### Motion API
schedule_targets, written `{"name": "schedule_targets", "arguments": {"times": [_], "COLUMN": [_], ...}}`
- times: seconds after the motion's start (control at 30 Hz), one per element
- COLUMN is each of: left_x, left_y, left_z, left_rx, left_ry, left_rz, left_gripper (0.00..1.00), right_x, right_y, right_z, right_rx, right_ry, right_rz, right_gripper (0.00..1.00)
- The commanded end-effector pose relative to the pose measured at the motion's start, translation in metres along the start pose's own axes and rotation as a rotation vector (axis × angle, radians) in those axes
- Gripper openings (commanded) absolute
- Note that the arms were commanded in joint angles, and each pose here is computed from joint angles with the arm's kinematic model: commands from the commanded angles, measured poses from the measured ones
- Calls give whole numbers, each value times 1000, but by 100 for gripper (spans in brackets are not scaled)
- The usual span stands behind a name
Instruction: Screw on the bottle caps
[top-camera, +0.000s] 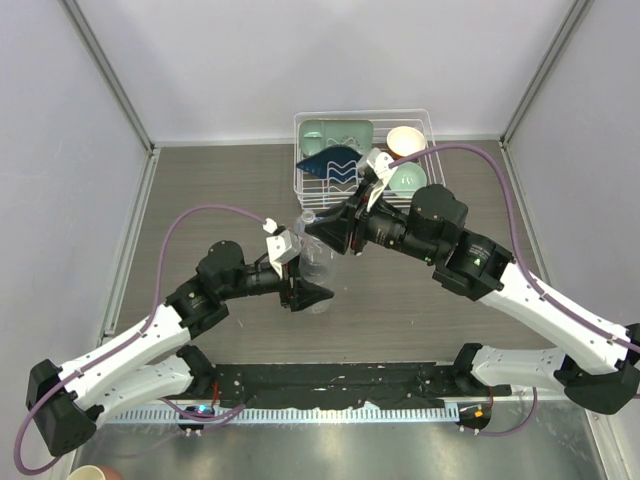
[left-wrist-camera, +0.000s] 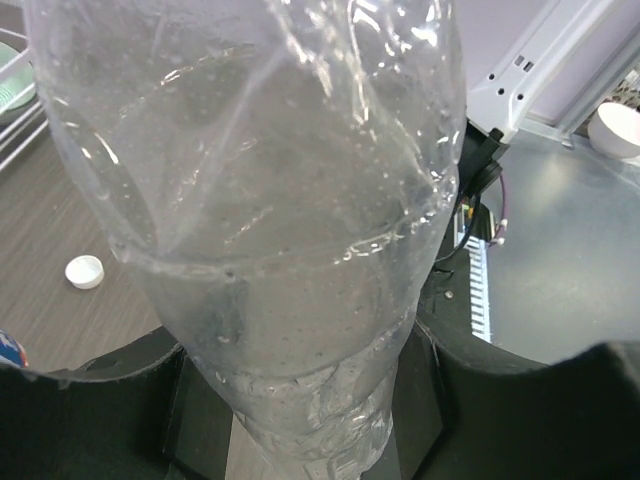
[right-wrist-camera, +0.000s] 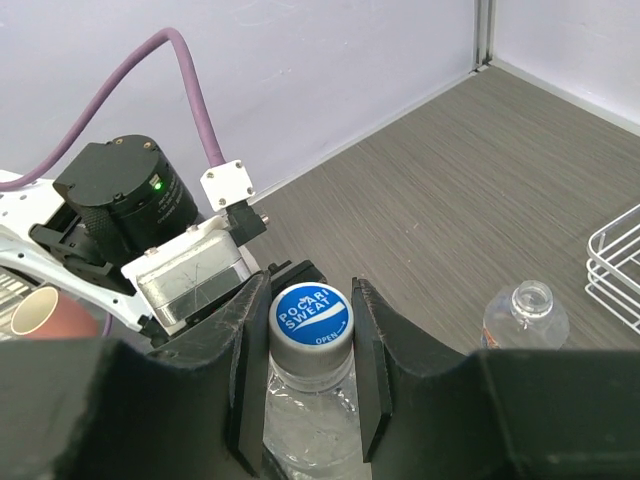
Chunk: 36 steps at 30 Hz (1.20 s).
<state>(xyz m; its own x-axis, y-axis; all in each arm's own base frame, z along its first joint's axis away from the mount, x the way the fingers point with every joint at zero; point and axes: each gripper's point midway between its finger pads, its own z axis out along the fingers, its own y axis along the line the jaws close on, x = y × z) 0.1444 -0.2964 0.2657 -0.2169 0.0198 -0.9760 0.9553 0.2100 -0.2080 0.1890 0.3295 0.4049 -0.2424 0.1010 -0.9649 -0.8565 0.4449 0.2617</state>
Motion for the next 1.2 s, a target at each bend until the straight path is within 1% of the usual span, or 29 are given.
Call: {"name": "schedule_targets", "arguments": {"times": [0.0, 0.07, 0.2, 0.27, 0.37, 0.4, 0.47, 0.53, 0.63, 0.83, 0.87, 0.9, 0.97, 1.0, 1.1, 1.17], "left_x": [-92, -93, -97, -101, -109, -109, -115, -117, -125, -126, -124, -123, -120, -120, -117, -117], "left_y": [-9, -1, 19, 26, 30, 31, 34, 38, 46, 52, 53, 54, 53, 53, 51, 52], "left_z": [-9, -8, -8, -9, -7, -5, -5, -5, -7, -9, -9, -9, -8, -8, -7, -8], "left_rx": [8, -26, -130, -172, -196, -195, -211, -234, -285, -321, -325, -325, -318, -317, -307, -314], "left_ry": [-299, -301, -302, -322, -356, -356, -368, -374, -397, -405, -402, -399, -394, -392, -386, -387], "left_rz": [326, 364, 360, 354, 315, 291, 275, 255, 237, 226, 224, 223, 219, 219, 214, 215], "left_gripper": [0, 0, 0, 0, 0, 0, 0, 0, 0, 0, 0, 0, 0, 0, 0, 0], "right_x": [58, 59, 63, 66, 70, 70, 73, 73, 76, 74, 75, 75, 73, 71, 62, 52], "right_y": [-1, -6, -10, -11, -14, -19, -13, -15, -24, -23, -21, -21, -16, -15, -10, -6], "right_z": [-11, -13, -15, -12, -6, -5, -1, 1, 0, 0, 0, 1, 4, 4, 6, 7], "right_rx": [15, 47, 91, 106, 162, 200, 209, 261, 357, 448, 458, 466, 455, 453, 434, 422], "right_ry": [239, 244, 237, 228, 202, 191, 176, 153, 128, 102, 105, 106, 104, 101, 83, 55], "right_rz": [12, 2, -8, -12, -28, -37, -48, -61, -84, -109, -116, -121, -120, -116, -103, -92], "right_gripper": [2, 1, 1, 1, 1, 1, 1, 1, 1, 1, 2, 9, 17, 25, 36, 39]}}
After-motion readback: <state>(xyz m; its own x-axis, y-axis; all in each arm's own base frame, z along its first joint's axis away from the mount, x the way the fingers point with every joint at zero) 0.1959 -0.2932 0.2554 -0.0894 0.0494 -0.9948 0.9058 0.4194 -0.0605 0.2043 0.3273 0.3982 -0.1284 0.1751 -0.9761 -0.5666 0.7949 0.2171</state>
